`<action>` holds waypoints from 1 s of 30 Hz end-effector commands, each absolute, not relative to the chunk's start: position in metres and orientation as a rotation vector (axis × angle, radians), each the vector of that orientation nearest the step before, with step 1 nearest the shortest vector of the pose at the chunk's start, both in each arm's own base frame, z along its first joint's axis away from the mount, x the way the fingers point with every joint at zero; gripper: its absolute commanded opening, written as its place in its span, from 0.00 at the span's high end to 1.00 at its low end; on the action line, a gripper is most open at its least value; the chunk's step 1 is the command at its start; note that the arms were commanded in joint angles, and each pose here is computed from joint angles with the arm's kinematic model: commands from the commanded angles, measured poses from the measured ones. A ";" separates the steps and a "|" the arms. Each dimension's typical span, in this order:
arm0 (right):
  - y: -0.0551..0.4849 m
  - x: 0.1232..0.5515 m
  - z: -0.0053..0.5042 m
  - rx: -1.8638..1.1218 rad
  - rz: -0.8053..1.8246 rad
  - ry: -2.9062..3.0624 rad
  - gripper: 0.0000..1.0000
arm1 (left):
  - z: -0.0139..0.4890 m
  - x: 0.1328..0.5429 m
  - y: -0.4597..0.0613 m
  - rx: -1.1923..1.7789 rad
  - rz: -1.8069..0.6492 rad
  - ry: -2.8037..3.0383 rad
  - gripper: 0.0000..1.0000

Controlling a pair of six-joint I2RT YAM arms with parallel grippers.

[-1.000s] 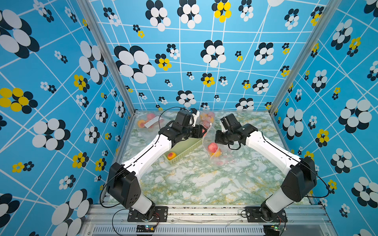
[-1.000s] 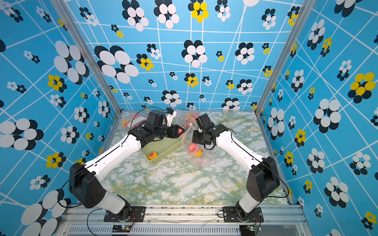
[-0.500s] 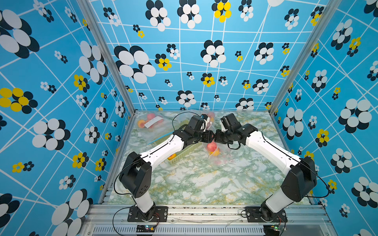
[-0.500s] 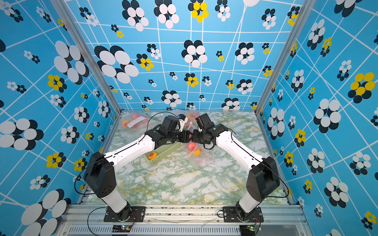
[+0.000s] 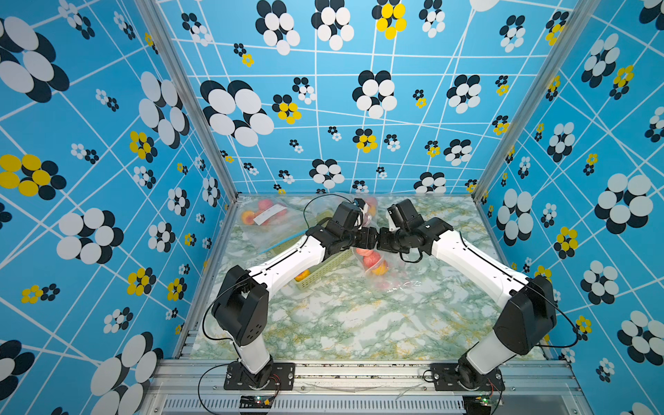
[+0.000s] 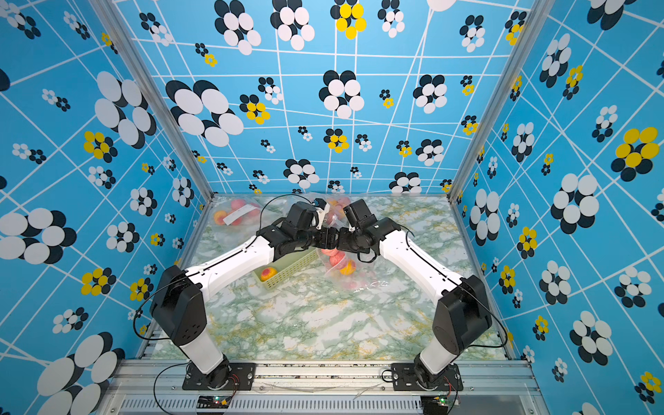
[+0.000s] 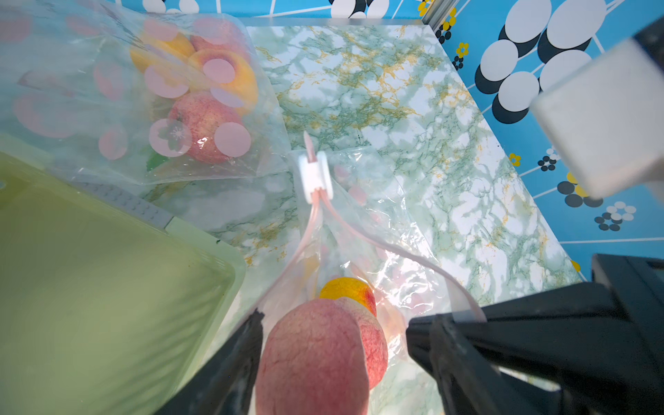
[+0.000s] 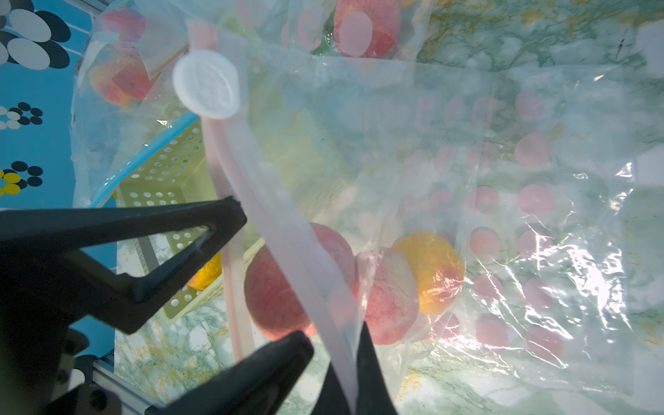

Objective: Place the peach in a zip-top bag and seal the zipper
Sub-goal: Place the peach in the zipper food storage bag.

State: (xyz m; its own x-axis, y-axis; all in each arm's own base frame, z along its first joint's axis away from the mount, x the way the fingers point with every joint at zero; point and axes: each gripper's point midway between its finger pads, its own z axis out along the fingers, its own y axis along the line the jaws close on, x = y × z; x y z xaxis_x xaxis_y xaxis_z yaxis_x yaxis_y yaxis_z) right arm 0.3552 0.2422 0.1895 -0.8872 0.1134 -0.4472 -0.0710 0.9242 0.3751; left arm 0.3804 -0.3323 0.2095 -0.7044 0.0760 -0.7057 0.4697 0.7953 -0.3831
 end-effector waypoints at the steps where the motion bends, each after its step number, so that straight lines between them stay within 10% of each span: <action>1: 0.244 0.352 0.204 0.029 0.558 2.572 1.00 | 0.243 0.376 -0.321 0.404 -0.686 2.198 0.25; 20: 0.245 0.352 0.205 0.028 0.565 2.571 1.00 | 0.234 0.349 -0.211 0.283 -0.341 2.332 0.26; 30: 0.249 0.353 0.211 0.021 0.587 2.560 1.00 | 0.232 0.339 -0.243 0.263 -0.694 2.350 0.31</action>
State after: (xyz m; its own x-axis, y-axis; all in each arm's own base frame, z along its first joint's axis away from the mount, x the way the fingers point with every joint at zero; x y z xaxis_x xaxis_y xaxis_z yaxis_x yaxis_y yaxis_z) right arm 0.3548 0.2423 0.1909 -0.8862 0.1141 -0.4491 -0.0724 0.9232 0.3773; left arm 0.3454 -0.2201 0.2216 -0.7465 0.0361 -0.6644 0.3110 0.9017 -0.3005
